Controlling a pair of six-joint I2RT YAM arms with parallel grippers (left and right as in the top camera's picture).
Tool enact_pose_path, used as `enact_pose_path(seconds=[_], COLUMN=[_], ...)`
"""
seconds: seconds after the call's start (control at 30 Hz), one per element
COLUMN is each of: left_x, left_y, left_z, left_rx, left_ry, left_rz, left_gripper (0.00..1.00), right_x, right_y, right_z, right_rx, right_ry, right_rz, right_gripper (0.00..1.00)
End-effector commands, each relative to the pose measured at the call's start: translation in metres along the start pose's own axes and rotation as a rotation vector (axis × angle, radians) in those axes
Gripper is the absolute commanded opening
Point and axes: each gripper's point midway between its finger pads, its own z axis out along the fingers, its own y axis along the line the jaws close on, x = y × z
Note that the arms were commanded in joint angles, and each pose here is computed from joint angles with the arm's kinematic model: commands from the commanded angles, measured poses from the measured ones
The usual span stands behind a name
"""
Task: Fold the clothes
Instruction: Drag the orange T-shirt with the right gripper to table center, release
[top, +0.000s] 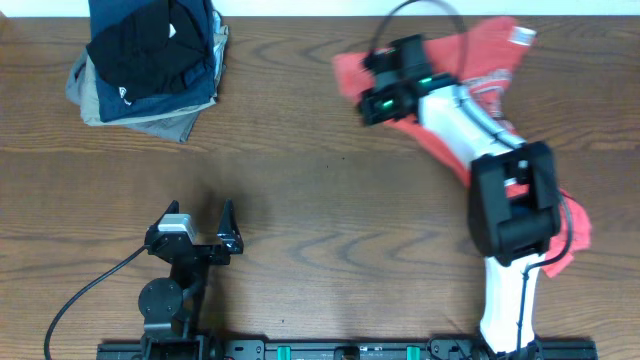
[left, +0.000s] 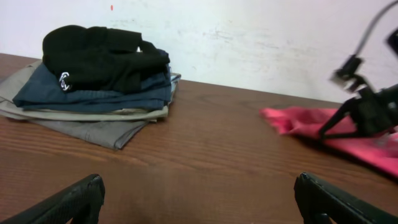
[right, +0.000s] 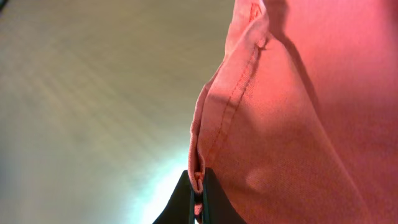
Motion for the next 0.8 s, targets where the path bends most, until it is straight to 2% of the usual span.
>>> enact_pose_path(seconds=[0.0, 0.2, 0.33, 0.57, 0.77], left_x=[0.015, 0.015, 0.015, 0.015, 0.015], left_y=[0.001, 0.001, 0.001, 0.001, 0.001], left_z=[0.001, 0.001, 0.001, 0.001, 0.001], left_rx=[0.002, 0.002, 0.002, 0.002, 0.002], left_ry=[0.044, 0.044, 0.044, 0.044, 0.044], left_rz=[0.012, 0.012, 0.012, 0.012, 0.012], left_gripper=[0.98, 0.98, 0.98, 0.98, 0.98], right_x=[0.009, 0.059, 0.091, 0.132, 0.16], right_y=[0.077, 0.138, 0.181, 0.225, 0.241], right_z=[0.004, 0.016, 0.008, -0.014, -0.014], right_rx=[-0.123, -0.167, -0.327, -0.515, -0.48], right_ry=[0.046, 0.212, 0.337, 0.501, 0.571], right_rz=[-0.058, -0.052, -0.039, -0.053, -0.121], right_gripper=[0.01, 0.01, 0.01, 0.01, 0.01])
